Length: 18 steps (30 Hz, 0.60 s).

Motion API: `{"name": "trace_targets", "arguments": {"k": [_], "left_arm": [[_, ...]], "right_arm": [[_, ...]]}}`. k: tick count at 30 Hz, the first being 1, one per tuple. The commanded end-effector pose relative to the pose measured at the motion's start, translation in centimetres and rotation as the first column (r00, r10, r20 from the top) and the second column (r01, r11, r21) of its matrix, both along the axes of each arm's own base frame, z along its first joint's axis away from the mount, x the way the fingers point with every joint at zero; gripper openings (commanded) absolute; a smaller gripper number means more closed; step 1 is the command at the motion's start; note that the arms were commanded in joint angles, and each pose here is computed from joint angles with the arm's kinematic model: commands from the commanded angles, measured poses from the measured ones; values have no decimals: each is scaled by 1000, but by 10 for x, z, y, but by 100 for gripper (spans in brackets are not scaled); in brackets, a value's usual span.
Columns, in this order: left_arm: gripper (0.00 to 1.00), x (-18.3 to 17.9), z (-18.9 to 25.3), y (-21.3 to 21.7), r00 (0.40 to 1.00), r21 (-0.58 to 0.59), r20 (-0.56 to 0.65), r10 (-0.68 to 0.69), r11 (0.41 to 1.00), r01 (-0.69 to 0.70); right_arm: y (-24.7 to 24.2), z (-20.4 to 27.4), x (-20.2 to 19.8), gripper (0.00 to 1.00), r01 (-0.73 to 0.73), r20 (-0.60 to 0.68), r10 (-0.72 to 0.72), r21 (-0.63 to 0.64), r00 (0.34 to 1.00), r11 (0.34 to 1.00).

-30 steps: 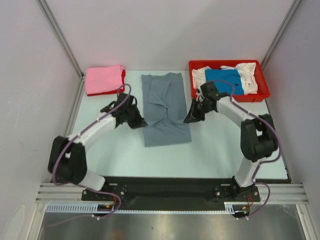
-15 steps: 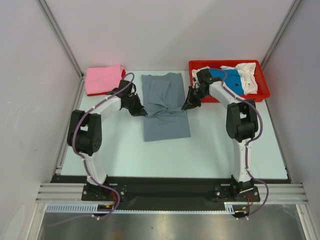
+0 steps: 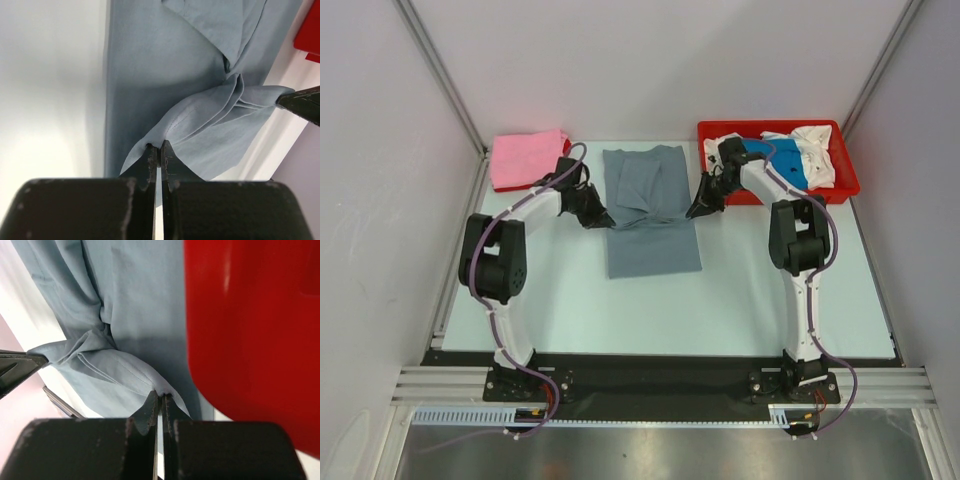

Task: Fold and stack the t-shirts
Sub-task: Fold the tshirt

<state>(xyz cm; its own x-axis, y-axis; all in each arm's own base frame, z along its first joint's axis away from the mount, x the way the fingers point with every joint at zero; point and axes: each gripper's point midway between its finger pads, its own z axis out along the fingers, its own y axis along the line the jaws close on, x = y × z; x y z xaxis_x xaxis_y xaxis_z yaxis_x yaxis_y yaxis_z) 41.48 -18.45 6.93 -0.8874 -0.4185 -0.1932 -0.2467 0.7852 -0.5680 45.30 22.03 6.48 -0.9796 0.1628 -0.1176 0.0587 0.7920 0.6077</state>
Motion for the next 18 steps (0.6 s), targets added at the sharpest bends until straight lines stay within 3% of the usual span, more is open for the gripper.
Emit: {"name": "trace_targets", "arguments": {"k": [1,8,13,18], "left_arm": [[0,22,16,1,997,-29,75,1,1000,1],[1,29,8,2,999,-39,50,6,999,-4],[18,37,9,2,998,-39,62,7,999,-4],[29,49,46,21,983,107,183,-6,994,-14]], "right_arm": [[-2,16,16,2,-7,50,5,27,999,1000],[1,12,24,3,-10,45,7,52,999,999],[1,7,28,7,-9,34,7,57,999,998],[-16,29,45,25,-4,108,10,-56,994,998]]}}
